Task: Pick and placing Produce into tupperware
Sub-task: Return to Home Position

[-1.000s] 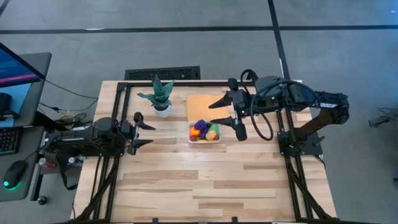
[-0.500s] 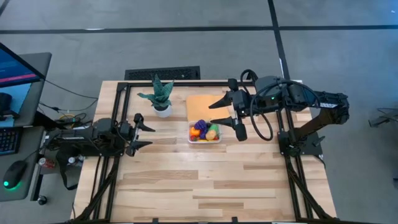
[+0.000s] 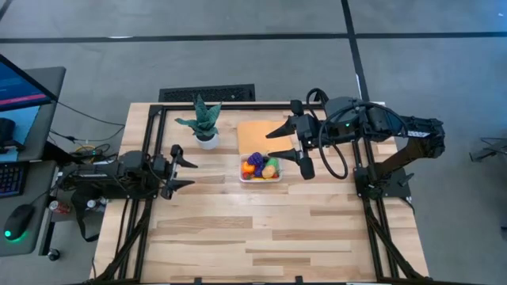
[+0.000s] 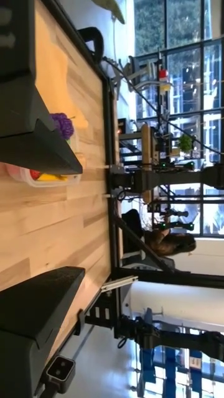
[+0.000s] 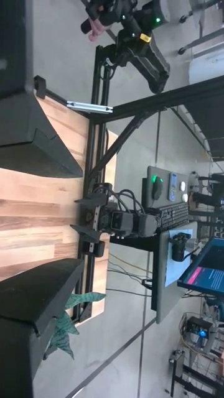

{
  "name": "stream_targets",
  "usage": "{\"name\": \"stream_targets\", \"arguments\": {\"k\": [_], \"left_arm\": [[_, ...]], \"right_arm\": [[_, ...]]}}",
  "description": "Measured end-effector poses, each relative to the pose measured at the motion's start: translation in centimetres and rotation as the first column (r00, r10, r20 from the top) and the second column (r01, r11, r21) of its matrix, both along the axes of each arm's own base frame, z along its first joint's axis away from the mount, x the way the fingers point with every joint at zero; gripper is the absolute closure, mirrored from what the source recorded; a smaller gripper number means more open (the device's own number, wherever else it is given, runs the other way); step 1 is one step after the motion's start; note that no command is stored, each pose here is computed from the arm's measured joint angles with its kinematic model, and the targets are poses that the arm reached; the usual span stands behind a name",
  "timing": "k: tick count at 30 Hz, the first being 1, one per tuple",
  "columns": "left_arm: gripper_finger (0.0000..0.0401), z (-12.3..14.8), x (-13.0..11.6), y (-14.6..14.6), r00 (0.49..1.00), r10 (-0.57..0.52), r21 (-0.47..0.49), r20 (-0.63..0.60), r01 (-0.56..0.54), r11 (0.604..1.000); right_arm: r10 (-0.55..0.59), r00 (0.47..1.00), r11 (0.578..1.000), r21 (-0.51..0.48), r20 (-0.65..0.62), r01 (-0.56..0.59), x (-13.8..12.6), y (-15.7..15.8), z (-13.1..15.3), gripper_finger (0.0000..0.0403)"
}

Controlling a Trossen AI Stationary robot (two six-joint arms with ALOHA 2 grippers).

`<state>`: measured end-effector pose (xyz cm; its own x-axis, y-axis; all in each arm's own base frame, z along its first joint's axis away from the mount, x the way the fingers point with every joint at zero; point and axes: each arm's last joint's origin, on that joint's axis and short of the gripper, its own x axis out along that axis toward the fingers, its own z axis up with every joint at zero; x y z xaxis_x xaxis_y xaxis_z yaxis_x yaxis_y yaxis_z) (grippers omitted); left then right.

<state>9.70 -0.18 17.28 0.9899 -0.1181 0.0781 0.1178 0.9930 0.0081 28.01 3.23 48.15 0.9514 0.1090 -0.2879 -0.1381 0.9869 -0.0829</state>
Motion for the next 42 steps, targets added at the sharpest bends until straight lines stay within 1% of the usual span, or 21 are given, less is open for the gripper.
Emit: {"name": "stream_targets", "arguments": {"k": [3, 10, 18, 22, 25, 27, 30, 34, 37, 39, 42], "left_arm": [[0.0155, -0.2, 0.0, 0.0, 1.0, 0.0, -0.008, -0.02, 0.0, 1.0], [0.0155, -0.2, 0.0, 0.0, 1.0, -0.001, -0.016, -0.022, 0.001, 1.0], [0.0155, -0.2, 0.0, 0.0, 1.0, -0.007, -0.085, -0.03, 0.005, 0.996], [0.0155, -0.2, 0.0, 0.1, 0.999, 0.023, -0.093, -0.03, -0.026, 0.995], [0.0155, -0.2, 0.0, 0.1, 0.999, 0.03, -0.113, -0.034, -0.033, 0.993], [0.0155, -0.2, 0.0, 0.1, 0.999, 0.029, -0.125, -0.04, -0.033, 0.992], [0.0155, -0.2, 0.0, 0.1, 0.999, 0.036, -0.126, -0.04, -0.04, 0.991], [0.0155, -0.3, 0.0, 0.1, 0.999, 0.036, -0.127, -0.041, -0.041, 0.991], [0.0155, -0.3, 0.0, 0.1, 0.998, 0.039, -0.127, -0.041, -0.044, 0.991], [0.0155, -0.3, 0.0, 0.1, 0.998, 0.039, -0.127, -0.041, -0.044, 0.991], [0.0155, -0.3, 0.0, 0.1, 0.998, 0.037, -0.136, -0.043, -0.043, 0.99]], "right_arm": [[0.0, 1.0, 1.0, 0.0, 0.001, 0.0, 0.0, 0.0, 0.0, 0.0188], [0.0, 1.0, 1.0, 0.001, 0.003, 0.0, 0.0, 0.0, 0.0, 0.0188], [-0.005, 1.0, 1.0, 0.007, 0.002, 0.004, 0.0, 0.0, 0.0, 0.0188], [-0.089, 0.996, 0.996, 0.001, 0.004, 0.089, 0.0, -0.4, 0.0, 0.0188], [-0.134, 0.991, 0.991, -0.001, 0.023, 0.134, -0.7, -1.0, 0.4, 0.0188], [-0.143, 0.987, 0.99, 0.009, 0.067, 0.143, -1.7, -1.4, 1.0, 0.0188], [-0.147, 0.98, 0.989, 0.024, 0.133, 0.146, -3.1, -1.6, 0.9, 0.0188], [-0.149, 0.971, 0.989, 0.047, 0.189, 0.143, -4.0, -1.7, -1.1, 0.0188], [-0.158, 0.965, 0.986, 0.077, 0.212, 0.145, -4.3, -1.7, -3.0, 0.0188], [-0.159, 0.963, 0.986, 0.08, 0.216, 0.145, -4.6, -1.8, -4.4, 0.0188], [-0.163, 0.957, 0.985, 0.096, 0.24, 0.144, -5.4, -1.8, -5.9, 0.0188]]}}
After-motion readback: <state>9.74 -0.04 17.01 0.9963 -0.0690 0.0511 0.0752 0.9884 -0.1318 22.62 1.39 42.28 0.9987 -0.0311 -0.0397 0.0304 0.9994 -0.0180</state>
